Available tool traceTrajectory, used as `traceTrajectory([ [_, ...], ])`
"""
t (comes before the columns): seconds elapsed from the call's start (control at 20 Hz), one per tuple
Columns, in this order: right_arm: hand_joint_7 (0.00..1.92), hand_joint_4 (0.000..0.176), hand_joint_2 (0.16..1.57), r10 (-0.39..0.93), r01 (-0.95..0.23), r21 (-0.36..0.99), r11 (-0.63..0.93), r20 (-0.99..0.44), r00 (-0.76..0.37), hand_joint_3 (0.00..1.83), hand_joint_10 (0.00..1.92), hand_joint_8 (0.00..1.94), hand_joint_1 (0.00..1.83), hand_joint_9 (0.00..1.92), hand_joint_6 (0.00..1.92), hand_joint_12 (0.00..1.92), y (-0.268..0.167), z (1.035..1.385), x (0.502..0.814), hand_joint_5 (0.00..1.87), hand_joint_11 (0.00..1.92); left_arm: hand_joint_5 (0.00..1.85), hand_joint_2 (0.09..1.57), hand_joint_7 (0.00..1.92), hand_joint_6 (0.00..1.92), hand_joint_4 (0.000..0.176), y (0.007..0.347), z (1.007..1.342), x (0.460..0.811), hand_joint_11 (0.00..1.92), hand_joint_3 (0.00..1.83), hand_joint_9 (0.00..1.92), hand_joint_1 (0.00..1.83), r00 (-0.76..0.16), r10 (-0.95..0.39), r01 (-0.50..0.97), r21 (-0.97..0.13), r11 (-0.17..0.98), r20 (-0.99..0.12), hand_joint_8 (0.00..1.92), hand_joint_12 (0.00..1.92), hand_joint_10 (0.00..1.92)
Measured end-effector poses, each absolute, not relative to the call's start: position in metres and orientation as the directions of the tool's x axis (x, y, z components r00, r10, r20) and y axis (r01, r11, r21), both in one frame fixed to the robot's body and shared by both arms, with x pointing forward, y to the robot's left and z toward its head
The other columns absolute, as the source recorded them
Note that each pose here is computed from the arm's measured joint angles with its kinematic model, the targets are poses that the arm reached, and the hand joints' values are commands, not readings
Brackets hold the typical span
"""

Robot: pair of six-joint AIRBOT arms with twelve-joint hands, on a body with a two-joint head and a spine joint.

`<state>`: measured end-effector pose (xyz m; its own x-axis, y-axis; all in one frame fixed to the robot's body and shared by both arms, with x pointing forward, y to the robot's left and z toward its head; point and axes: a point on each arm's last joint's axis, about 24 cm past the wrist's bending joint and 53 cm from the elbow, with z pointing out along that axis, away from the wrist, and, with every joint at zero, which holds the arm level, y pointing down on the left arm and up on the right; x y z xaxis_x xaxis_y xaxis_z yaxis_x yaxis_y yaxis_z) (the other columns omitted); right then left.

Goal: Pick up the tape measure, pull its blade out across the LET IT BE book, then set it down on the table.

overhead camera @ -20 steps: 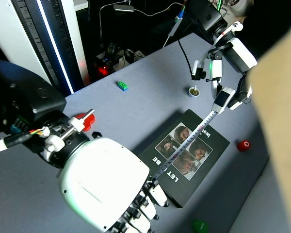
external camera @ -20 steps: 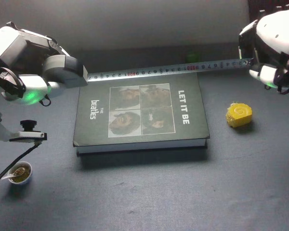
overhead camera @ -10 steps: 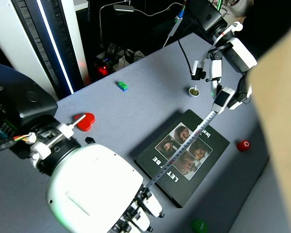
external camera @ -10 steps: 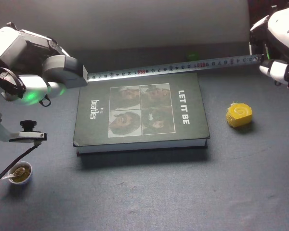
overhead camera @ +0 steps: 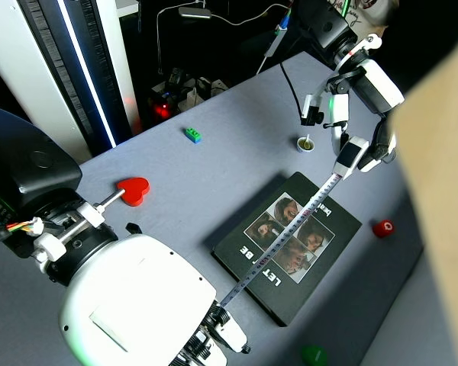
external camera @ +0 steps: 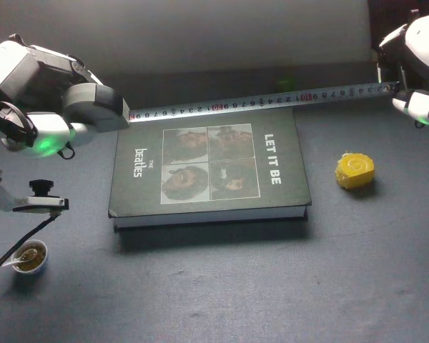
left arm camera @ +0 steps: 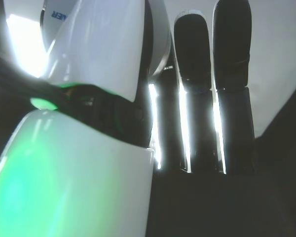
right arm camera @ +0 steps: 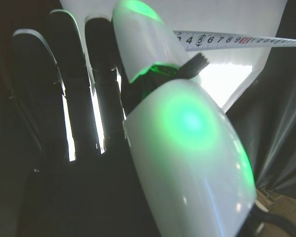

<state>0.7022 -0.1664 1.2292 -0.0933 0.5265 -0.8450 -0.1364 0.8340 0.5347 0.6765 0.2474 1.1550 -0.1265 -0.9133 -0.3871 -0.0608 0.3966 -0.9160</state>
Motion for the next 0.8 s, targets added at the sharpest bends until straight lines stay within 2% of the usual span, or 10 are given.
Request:
traceTrajectory([
  [0.2, 0.89, 0.0, 1.21, 0.521, -0.146, 0.529, 0.836, -0.849, -0.094, 0.0, 0.99, 1.22, 1.17, 0.75, 1.3, 1.48, -0.162, 1.229, 0.702, 0.74, 0.63, 0.97, 1.09, 1.08, 0.76, 0.0, 0.249, 1.155, 0.676, 0.94, 0.0, 0.94, 1.38, -0.119, -0.913, -0.06, -0.915, 0.398, -0.39, 0.85, 0.97, 1.24],
  [0.3, 0.86, 0.0, 1.22, 0.512, -0.15, 0.521, 0.84, -0.854, -0.096, 0.0, 0.98, 1.25, 1.16, 0.72, 1.34, 1.48, -0.159, 1.226, 0.701, 0.71, 0.62, 0.96, 1.09, 1.08, 0.78, 0.0, 0.251, 1.156, 0.677, 0.94, 0.0, 0.94, 1.38, -0.114, -0.914, -0.061, -0.915, 0.398, -0.389, 0.85, 0.97, 1.24],
  [0.35, 0.69, 0.014, 1.28, 0.511, -0.151, 0.521, 0.84, -0.853, -0.103, 0.0, 0.79, 0.76, 0.98, 0.59, 1.45, 1.44, -0.156, 1.223, 0.701, 0.66, 0.43, 0.96, 1.09, 1.08, 0.79, 0.0, 0.252, 1.156, 0.677, 0.94, 0.0, 0.94, 1.38, -0.111, -0.913, -0.061, -0.915, 0.399, -0.391, 0.84, 0.97, 1.23],
  [0.4, 0.66, 0.0, 1.23, 0.509, -0.151, 0.521, 0.84, -0.854, -0.109, 0.0, 0.64, 0.47, 0.83, 0.53, 0.76, 1.4, -0.154, 1.22, 0.701, 0.54, 0.32, 0.96, 1.09, 1.08, 0.79, 0.0, 0.253, 1.156, 0.676, 0.94, 0.0, 0.94, 1.38, -0.11, -0.912, -0.062, -0.913, 0.404, -0.396, 0.84, 0.97, 1.23],
  [0.45, 0.67, 0.0, 1.19, 0.508, -0.154, 0.52, 0.84, -0.854, -0.113, 0.0, 0.42, 0.22, 0.74, 0.52, 0.37, 1.33, -0.151, 1.219, 0.7, 0.55, 0.24, 0.96, 1.09, 1.08, 0.79, 0.0, 0.255, 1.156, 0.676, 0.94, 0.0, 0.94, 1.38, -0.107, -0.912, -0.064, -0.912, 0.404, -0.397, 0.84, 0.97, 1.23],
  [0.5, 0.67, 0.0, 1.19, 0.505, -0.156, 0.517, 0.842, -0.856, -0.115, 0.0, 0.42, 0.22, 0.74, 0.52, 0.37, 1.33, -0.15, 1.218, 0.7, 0.55, 0.24, 0.96, 1.09, 1.08, 0.79, 0.0, 0.256, 1.155, 0.676, 0.94, 0.0, 0.94, 1.38, -0.104, -0.913, -0.067, -0.913, 0.402, -0.394, 0.84, 0.97, 1.23],
  [0.55, 0.48, 0.0, 1.14, 0.502, -0.156, 0.514, 0.844, -0.858, -0.112, 0.0, 0.1, 0.01, 0.5, 0.4, 0.06, 1.18, -0.149, 1.218, 0.7, 0.46, 0.02, 0.98, 1.09, 1.08, 0.77, 0.0, 0.256, 1.155, 0.676, 0.96, 0.0, 0.95, 1.38, -0.102, -0.914, -0.069, -0.914, 0.401, -0.393, 0.83, 0.97, 1.23],
  [0.65, 0.33, 0.0, 1.09, 0.501, -0.155, 0.513, 0.844, -0.858, -0.111, 0.0, 0.01, 0.0, 0.38, 0.29, 0.0, 0.97, -0.15, 1.218, 0.7, 0.37, 0.0, 0.98, 1.09, 1.08, 0.77, 0.0, 0.258, 1.156, 0.676, 0.97, 0.0, 0.96, 1.38, -0.097, -0.914, -0.069, -0.913, 0.401, -0.394, 0.84, 0.96, 1.21],
  [0.8, 0.2, 0.023, 1.02, 0.49, -0.16, 0.501, 0.851, -0.866, -0.103, 0.0, 0.0, 0.0, 0.33, 0.17, 0.0, 0.74, -0.15, 1.218, 0.7, 0.24, 0.0, 0.97, 1.09, 1.08, 0.77, 0.0, 0.259, 1.157, 0.676, 0.96, 0.0, 0.96, 1.38, -0.095, -0.913, -0.067, -0.913, 0.403, -0.396, 0.83, 0.95, 1.2],
])
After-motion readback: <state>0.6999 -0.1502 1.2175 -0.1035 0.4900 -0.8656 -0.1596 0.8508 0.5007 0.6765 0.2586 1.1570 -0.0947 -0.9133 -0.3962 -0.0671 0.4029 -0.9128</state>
